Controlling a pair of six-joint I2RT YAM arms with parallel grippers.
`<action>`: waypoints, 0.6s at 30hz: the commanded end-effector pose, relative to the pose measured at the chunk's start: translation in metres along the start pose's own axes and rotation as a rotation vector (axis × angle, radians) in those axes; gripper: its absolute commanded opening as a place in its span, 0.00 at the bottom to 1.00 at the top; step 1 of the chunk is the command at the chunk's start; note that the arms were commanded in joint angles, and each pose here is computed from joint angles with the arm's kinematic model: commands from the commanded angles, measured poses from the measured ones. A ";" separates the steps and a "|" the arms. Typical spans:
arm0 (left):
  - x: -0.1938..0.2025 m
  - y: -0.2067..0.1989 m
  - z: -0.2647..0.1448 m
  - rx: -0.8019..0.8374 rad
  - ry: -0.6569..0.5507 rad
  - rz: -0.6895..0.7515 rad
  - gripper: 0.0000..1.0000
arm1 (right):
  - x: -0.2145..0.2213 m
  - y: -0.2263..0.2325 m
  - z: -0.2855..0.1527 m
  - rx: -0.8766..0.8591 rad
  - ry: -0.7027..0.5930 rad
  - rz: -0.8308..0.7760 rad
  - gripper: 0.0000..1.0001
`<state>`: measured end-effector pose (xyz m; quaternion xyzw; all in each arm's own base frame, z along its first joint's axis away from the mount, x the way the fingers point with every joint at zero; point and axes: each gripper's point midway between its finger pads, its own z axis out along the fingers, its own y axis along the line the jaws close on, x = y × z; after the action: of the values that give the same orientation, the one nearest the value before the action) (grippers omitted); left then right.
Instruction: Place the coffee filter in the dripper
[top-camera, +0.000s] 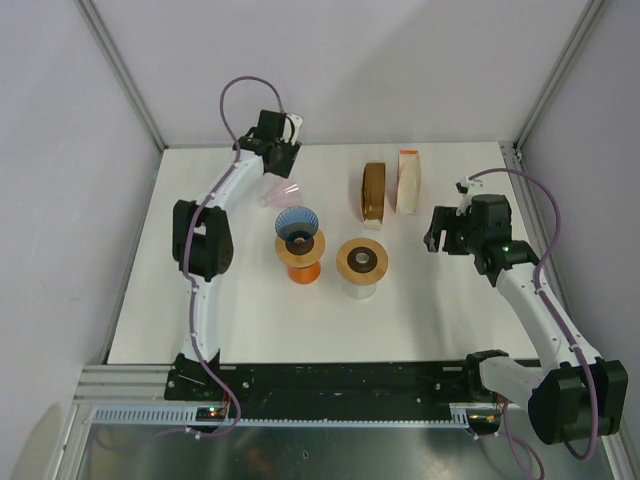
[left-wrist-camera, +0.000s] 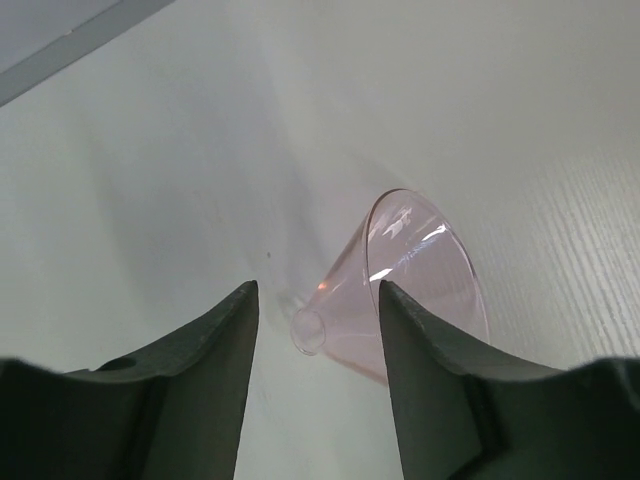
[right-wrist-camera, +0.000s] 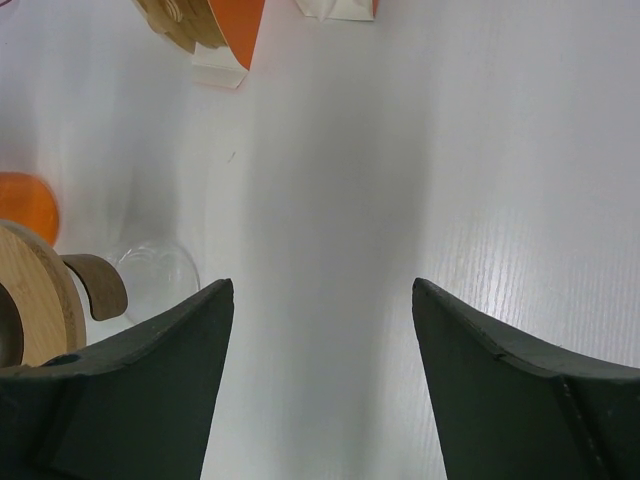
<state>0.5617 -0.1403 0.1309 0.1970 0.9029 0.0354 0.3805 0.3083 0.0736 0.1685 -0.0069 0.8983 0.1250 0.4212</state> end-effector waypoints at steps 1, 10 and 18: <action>0.007 0.009 0.008 -0.035 0.013 0.038 0.53 | -0.013 -0.001 -0.002 0.007 -0.043 -0.008 0.77; 0.023 0.001 0.010 -0.001 0.046 0.054 0.46 | -0.014 0.000 -0.004 0.005 -0.048 -0.010 0.77; 0.047 0.004 0.009 -0.032 0.108 0.099 0.45 | -0.014 0.000 -0.005 0.005 -0.051 -0.011 0.77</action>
<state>0.5429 -0.1295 0.0869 0.2252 0.9152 0.0549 0.3297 0.3083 0.0735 0.1685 -0.0069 0.8983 0.1246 0.4213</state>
